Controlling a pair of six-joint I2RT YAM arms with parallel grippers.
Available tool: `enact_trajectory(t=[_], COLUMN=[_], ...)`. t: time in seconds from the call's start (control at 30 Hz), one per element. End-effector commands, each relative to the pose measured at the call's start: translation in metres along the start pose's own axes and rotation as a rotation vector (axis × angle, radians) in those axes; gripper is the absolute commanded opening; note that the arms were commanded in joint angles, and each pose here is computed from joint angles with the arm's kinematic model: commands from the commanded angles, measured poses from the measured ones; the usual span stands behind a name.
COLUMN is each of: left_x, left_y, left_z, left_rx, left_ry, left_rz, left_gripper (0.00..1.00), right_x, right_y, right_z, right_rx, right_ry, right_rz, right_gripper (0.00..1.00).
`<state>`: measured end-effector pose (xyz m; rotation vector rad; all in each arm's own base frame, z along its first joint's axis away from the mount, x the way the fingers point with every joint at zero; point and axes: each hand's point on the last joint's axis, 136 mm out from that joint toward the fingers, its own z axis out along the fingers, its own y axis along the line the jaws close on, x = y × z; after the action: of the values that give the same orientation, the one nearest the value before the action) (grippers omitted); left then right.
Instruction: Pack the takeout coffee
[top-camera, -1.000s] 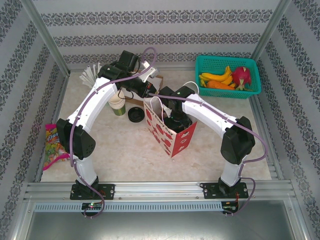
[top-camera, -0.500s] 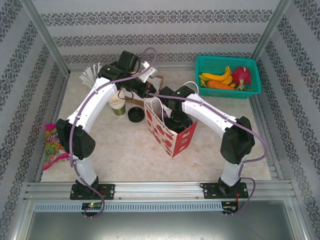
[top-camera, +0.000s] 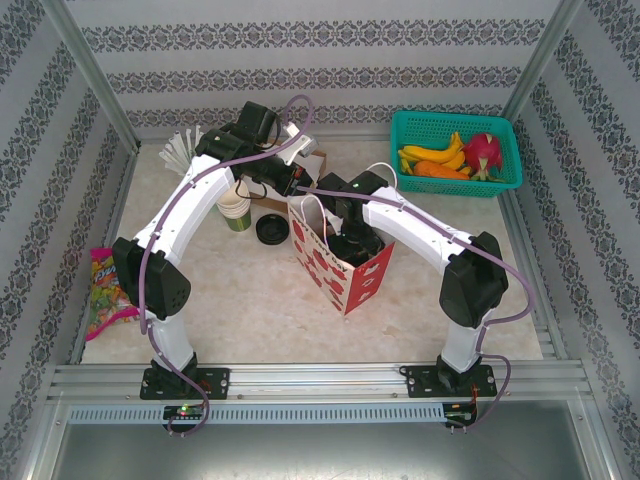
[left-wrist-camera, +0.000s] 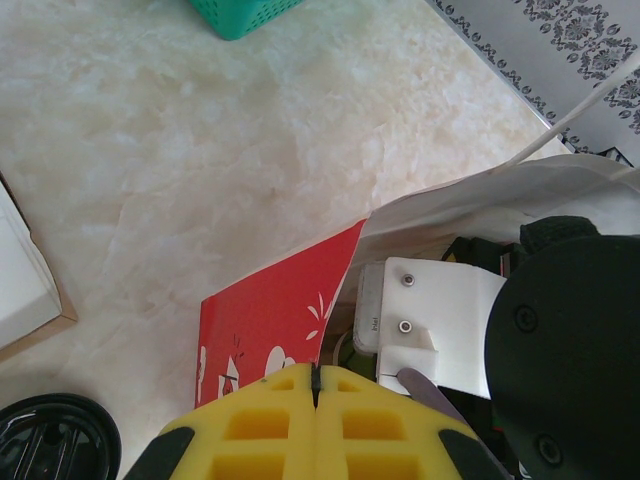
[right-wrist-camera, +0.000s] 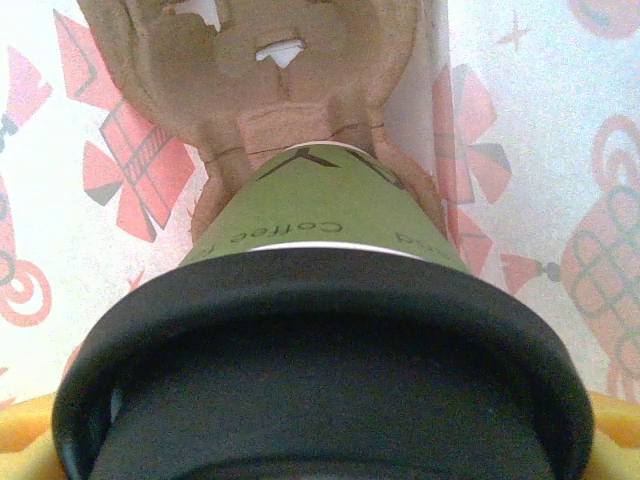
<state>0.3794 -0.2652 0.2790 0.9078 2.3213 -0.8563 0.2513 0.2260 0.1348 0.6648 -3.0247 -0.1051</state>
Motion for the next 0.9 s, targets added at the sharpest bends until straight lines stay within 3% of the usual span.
enact_trajectory(t=[0.0, 0.4, 0.87], left_x=[-0.01, -0.012, -0.014], left_y=[-0.007, -0.006, -0.021], left_z=[-0.014, -0.013, -0.008], left_rx=[-0.017, -0.015, 0.084], left_ry=[-0.052, -0.059, -0.063], left_rz=[0.041, 0.045, 0.069], left_gripper=[0.0, 0.0, 0.0], right_x=[0.011, 0.012, -0.008], right_y=[-0.001, 0.0, 0.011], right_z=[0.012, 0.004, -0.041], right_rx=[0.024, 0.021, -0.014], right_ry=[0.081, 0.072, -0.045], right_rz=[0.002, -0.004, -0.015], right_gripper=[0.58, 0.58, 0.57])
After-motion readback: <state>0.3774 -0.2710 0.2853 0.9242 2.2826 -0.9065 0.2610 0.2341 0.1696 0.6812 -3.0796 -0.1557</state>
